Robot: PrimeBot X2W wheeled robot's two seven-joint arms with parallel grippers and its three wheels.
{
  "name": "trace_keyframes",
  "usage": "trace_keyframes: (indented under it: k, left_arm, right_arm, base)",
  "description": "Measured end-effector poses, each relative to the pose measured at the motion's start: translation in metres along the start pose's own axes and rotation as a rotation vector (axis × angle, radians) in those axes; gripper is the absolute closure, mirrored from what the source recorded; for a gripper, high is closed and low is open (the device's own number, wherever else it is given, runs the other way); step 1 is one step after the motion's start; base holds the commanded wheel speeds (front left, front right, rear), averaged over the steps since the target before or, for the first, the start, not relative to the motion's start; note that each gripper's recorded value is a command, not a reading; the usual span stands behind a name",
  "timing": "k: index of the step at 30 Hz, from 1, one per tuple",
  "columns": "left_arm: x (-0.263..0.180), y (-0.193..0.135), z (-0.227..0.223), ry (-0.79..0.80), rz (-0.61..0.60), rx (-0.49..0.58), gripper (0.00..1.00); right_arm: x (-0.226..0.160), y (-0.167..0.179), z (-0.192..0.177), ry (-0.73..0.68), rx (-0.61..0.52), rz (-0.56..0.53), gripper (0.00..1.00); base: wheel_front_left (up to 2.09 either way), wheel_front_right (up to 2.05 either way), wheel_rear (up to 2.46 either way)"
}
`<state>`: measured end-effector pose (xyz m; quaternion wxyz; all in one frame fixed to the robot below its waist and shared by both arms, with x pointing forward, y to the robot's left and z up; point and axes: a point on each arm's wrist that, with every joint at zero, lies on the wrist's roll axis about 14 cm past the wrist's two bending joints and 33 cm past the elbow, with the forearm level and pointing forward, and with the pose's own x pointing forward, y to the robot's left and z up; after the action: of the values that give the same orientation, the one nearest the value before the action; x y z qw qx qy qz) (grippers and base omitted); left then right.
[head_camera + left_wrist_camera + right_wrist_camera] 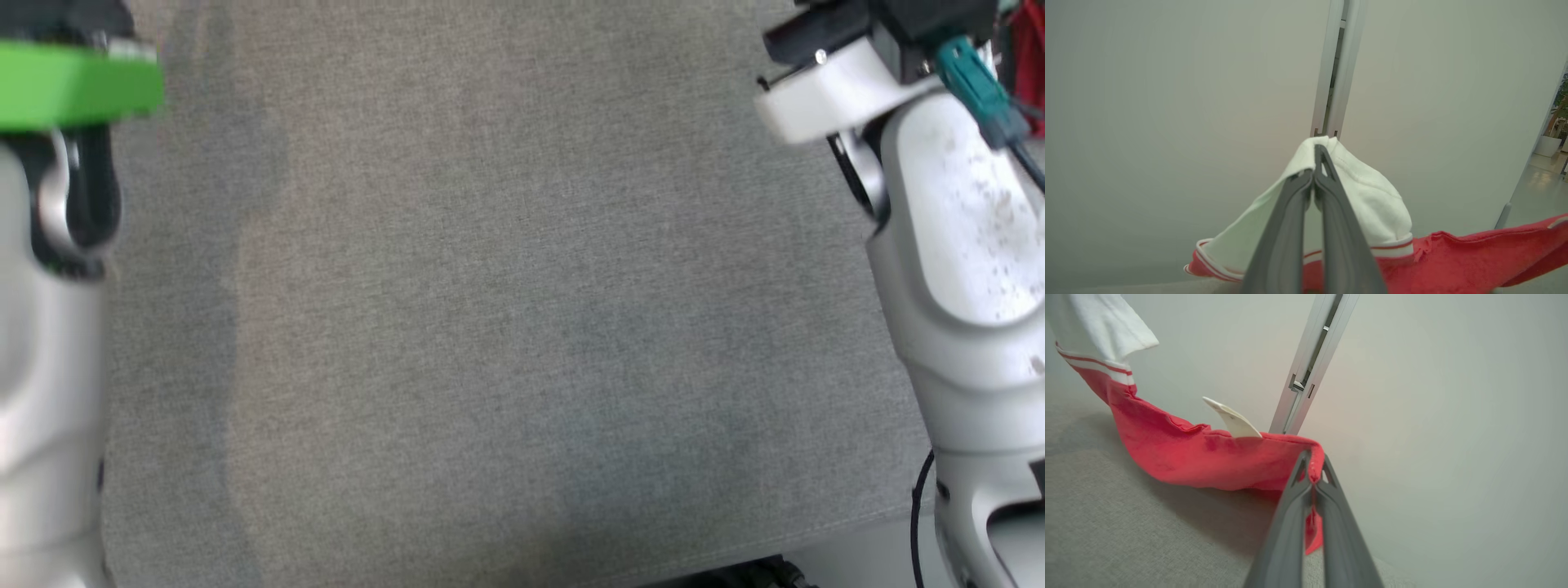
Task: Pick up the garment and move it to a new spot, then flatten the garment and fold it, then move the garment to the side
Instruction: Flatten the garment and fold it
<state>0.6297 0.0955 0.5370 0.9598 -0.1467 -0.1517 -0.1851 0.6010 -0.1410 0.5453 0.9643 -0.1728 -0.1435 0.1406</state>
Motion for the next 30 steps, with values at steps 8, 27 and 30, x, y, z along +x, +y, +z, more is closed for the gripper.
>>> trace_keyframes:
  k: [8, 27, 30]
  left_arm:
    - [-0.067, -0.016, 0.018, 0.019, 0.026, -0.041, 1.0]
    - [-0.205, -0.064, 0.095, 0.033, 0.136, -0.107, 1.0]
    - [-0.219, -0.073, 0.102, 0.035, 0.145, -0.12, 1.0]
  right_arm:
    - [-0.046, -0.003, 0.021, -0.007, 0.036, -0.037, 1.0]
    - [-0.178, -0.005, 0.076, 0.006, 0.111, -0.166, 1.0]
    - [-0.196, 0.0, 0.08, 0.017, 0.121, -0.171, 1.0]
  base:
    - [0.0, 0.0, 0.0]
    - [0.0, 0.0, 0.0]
    - [0.0, 0.0, 0.0]
